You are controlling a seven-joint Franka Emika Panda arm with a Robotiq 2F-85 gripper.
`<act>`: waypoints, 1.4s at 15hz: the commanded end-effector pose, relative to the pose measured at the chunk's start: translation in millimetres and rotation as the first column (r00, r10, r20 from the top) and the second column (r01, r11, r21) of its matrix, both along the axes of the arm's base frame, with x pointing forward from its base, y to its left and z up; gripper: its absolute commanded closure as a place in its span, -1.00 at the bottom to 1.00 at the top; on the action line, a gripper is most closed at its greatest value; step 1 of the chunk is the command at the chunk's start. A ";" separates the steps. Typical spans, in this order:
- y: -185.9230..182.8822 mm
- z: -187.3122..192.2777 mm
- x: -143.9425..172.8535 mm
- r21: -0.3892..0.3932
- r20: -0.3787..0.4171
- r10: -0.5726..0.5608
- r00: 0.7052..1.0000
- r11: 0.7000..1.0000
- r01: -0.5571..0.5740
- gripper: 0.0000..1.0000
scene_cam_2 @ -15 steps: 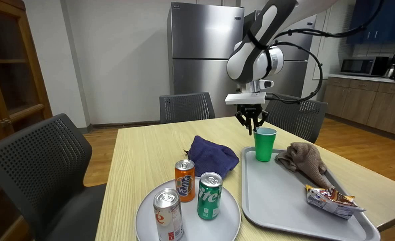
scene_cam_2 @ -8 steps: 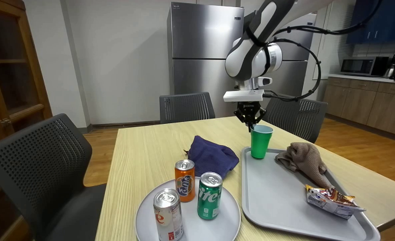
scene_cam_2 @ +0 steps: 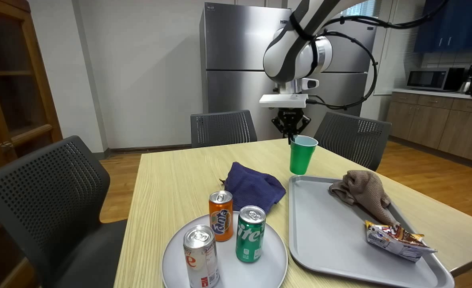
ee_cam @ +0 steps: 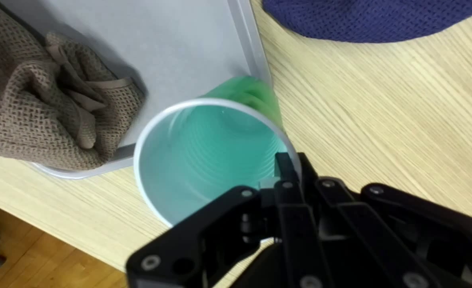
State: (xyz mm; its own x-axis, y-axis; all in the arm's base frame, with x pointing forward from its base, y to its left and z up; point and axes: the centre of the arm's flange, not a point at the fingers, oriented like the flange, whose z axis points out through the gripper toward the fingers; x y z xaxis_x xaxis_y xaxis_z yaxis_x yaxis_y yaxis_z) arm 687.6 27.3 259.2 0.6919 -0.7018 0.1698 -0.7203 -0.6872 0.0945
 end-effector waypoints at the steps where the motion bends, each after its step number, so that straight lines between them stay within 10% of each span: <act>1: 10.8 12.7 18.1 -0.019 0.040 -0.016 0.999 1.000 0.017 0.98; 21: 51.6 -41.9 92.1 -0.076 -0.022 0.003 1.000 0.997 -0.005 0.98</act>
State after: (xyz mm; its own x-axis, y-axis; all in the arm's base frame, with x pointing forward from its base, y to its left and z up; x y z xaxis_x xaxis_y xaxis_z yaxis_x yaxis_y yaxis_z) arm 758.0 70.3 216.1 0.7084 -0.6771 0.1993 -0.7041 -0.6976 0.1329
